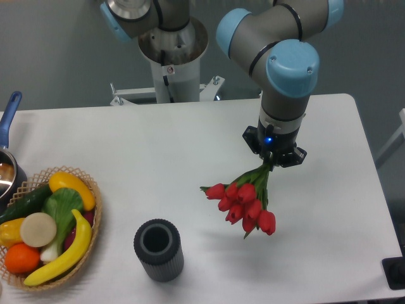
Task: Insert the flowers into the vase
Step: 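Move the gripper holding the red tulips over the black vase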
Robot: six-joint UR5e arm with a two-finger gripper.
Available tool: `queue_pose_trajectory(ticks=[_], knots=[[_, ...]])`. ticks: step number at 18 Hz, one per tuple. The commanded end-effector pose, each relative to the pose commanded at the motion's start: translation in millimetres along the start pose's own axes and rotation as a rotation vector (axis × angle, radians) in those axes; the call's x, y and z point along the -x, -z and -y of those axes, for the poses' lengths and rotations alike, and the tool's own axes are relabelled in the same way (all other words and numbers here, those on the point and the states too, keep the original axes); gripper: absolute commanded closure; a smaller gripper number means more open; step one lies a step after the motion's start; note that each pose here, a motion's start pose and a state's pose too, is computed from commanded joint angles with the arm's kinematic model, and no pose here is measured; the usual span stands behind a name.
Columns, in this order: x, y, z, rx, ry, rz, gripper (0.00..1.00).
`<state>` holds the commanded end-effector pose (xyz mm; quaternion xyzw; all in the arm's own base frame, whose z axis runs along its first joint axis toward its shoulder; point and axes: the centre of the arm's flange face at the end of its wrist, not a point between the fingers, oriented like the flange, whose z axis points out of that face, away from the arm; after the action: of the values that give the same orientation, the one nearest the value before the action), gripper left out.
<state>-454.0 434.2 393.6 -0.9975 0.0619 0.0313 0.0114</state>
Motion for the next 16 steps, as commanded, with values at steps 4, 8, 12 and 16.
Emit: queue_pose_trajectory(ticks=[4,8,12,16], knots=[[0,3,0,-0.007,0.002,0.002,0.96],[-7,5,9,-0.058,-0.008,-0.011,0.96],[-6,26,27,-0.3,0.0,0.002,0.96],[-9,52,44,-0.483,0.052,0.03,0.96]])
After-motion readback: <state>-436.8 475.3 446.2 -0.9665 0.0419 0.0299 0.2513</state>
